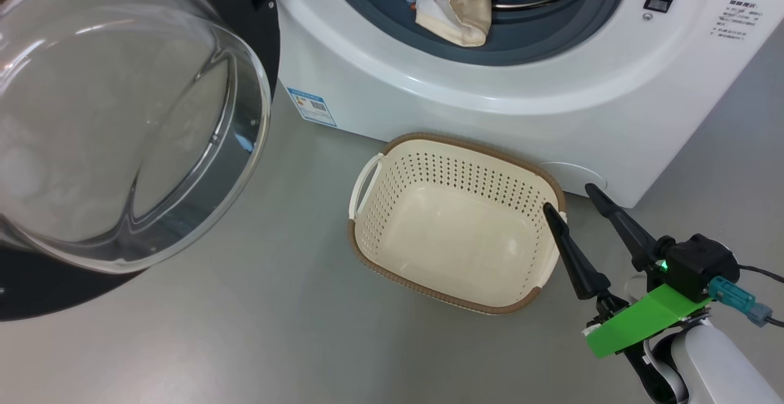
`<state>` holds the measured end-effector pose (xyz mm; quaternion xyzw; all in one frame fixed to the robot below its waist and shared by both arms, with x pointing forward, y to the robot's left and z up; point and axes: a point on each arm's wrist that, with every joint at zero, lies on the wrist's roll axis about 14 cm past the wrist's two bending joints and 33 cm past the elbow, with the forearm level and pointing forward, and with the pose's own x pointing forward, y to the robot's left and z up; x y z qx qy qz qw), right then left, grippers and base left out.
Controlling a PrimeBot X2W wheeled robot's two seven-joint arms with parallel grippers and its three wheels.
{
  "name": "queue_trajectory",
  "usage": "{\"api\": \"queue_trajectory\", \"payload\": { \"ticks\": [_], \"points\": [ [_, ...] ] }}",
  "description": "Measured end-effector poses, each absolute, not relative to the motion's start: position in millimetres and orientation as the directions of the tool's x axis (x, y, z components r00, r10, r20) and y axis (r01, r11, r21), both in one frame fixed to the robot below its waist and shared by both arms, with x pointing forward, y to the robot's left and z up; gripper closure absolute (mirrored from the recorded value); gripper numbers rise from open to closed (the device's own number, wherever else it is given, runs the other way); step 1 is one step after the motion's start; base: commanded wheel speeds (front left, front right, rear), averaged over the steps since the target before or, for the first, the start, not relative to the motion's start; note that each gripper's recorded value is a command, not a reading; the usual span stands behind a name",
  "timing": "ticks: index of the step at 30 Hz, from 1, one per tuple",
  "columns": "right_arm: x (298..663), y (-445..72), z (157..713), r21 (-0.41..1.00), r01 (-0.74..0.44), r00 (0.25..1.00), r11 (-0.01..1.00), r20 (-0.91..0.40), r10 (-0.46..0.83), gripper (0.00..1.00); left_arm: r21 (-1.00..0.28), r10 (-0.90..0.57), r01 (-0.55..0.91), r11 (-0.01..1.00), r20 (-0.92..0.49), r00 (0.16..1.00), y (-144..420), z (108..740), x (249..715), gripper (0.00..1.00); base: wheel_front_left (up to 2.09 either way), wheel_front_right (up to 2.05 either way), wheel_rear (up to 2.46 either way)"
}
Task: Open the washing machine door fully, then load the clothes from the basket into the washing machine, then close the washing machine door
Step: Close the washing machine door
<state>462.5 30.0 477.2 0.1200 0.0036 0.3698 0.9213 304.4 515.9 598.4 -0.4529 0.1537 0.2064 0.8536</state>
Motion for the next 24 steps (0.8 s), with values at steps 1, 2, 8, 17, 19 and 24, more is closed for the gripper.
{"api": "queue_trajectory", "payload": {
  "ticks": [1,2,8,17,19,24],
  "points": [
    [462,29,478,0.224,-0.678,0.729,0.7,0.084,0.68,0.0,-0.712,0.207,-0.486,0.507,-0.447,0.87,514,599,305,1.0,0.0,0.0,0.0],
    [461,29,478,0.225,-0.677,0.73,0.701,0.083,0.678,0.0,-0.713,0.201,-0.48,0.511,-0.444,0.873,513,600,306,1.0,0.0,0.0,0.0],
    [461,27,486,0.221,-0.671,0.737,0.708,0.096,0.669,0.0,-0.737,0.135,-0.399,0.546,-0.393,0.91,498,616,315,1.0,0.0,0.0,0.0],
    [455,25,493,0.22,-0.665,0.744,0.714,0.105,0.66,0.0,-0.723,0.067,-0.357,0.591,-0.397,0.915,480,617,307,1.0,0.0,0.0,0.0],
    [455,25,495,0.217,-0.664,0.745,0.715,0.11,0.658,0.0,-0.72,0.057,-0.352,0.598,-0.4,0.915,477,615,305,1.0,0.0,0.0,0.0],
    [455,24,500,0.213,-0.662,0.747,0.718,0.121,0.653,0.0,-0.708,0.011,-0.326,0.626,-0.41,0.912,464,613,303,1.0,0.0,0.0,0.0]
  ]
}}
